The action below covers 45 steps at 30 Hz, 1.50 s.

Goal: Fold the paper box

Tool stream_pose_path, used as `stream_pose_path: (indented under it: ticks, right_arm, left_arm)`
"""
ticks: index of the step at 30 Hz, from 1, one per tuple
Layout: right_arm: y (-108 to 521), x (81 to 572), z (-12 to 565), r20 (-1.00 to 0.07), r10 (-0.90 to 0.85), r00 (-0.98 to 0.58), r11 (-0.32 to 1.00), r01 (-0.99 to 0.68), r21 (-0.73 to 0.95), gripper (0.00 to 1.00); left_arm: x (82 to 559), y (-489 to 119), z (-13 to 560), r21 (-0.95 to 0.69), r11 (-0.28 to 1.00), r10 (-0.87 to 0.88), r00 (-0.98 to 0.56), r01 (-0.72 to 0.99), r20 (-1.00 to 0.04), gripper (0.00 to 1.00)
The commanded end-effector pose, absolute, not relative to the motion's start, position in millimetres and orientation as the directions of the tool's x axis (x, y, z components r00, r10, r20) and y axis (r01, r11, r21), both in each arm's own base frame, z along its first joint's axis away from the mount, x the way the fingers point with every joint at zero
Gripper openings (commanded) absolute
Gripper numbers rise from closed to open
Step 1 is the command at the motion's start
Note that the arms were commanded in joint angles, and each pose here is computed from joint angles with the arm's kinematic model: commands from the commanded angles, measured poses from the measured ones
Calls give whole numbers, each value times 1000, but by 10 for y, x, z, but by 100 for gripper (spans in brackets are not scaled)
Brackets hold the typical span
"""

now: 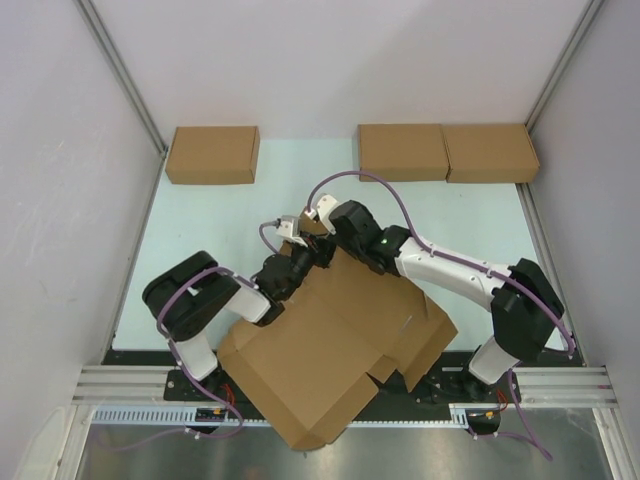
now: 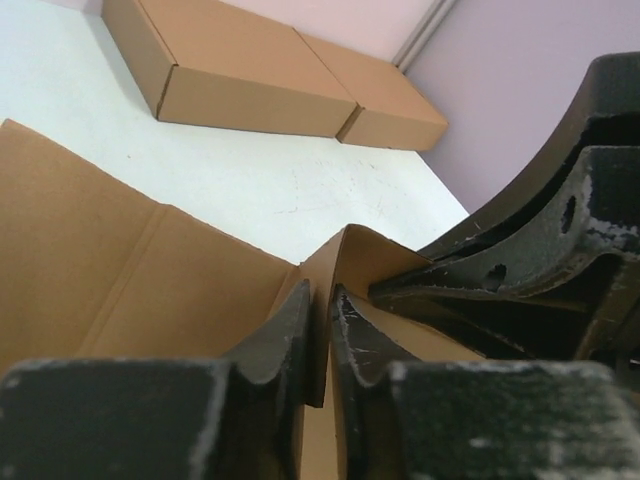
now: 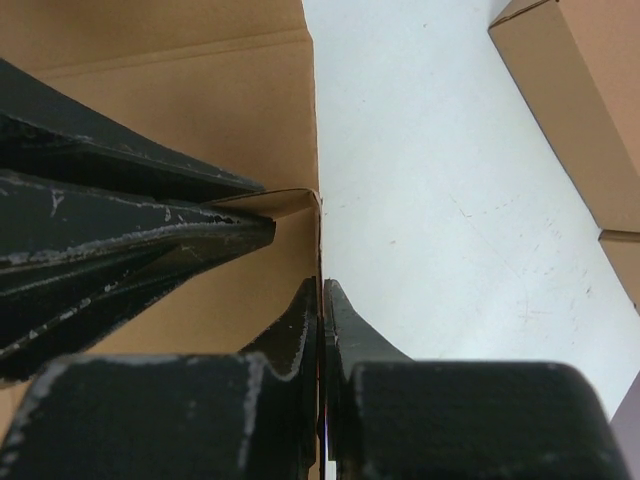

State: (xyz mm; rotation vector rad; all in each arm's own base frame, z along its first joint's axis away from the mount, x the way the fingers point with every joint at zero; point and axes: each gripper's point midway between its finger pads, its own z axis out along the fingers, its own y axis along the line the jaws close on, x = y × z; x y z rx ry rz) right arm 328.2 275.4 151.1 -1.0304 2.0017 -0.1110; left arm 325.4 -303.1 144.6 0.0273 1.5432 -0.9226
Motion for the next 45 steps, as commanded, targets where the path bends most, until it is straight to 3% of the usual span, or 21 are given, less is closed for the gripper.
stream_pose_path:
  ticks: [1, 3, 4, 7, 9, 13, 17, 21, 25, 38, 45]
  right_arm:
    - [2812, 3395, 1813, -724, -642, -252, 707, -559, -433, 0]
    - [2782, 3392, 1845, -716, -654, -242, 698, -559, -449, 0]
    - [2773, 3393, 1862, -715, -657, -239, 697, -554, -455, 0]
    - [2723, 3389, 1900, -700, -676, -228, 684, -548, -482, 0]
    - [2690, 3387, 1915, -692, -685, -226, 678, -546, -493, 0]
    - [2629, 3380, 1975, -685, -694, -223, 675, -532, -511, 0]
    - [2580, 3359, 2027, -684, -695, -224, 677, -525, -516, 0]
    - [2551, 3339, 2043, -684, -692, -231, 681, -523, -512, 0]
    - [2566, 3311, 2040, -685, -691, -231, 680, -530, -507, 0]
    - [2617, 3232, 2023, -681, -696, -228, 670, -548, -501, 0]
    - [2597, 3232, 2018, -676, -700, -230, 668, -546, -506, 0]
  left_arm:
    - [3190, -2756, 2274, -550, 602, -681, 14, 579, -732, 29]
    - [3176, -2628, 2407, -515, 641, -662, 70, 570, -746, 41]
    - [3161, -2513, 2527, -481, 670, -643, 118, 565, -757, 55]
    - [3174, -2299, 2658, -412, 745, -568, 176, 524, -804, 73]
    - [3197, -2177, 2629, -366, 799, -501, 192, 478, -844, 77]
    - [3138, -1905, 2722, -327, 851, -435, 202, 411, -878, 77]
    - [3080, -1834, 2124, -332, 888, -342, -28, 318, -939, 73]
    - [2907, -1794, 1613, -490, 840, -449, -209, 233, -869, 69]
    - [2915, -1887, 1192, -497, 851, -422, -346, 167, -838, 69]
    - [3193, -2161, 892, -440, 880, -325, -450, 179, -832, 75]
    - [3174, -2250, 597, -406, 897, -253, -549, 176, -797, 69]
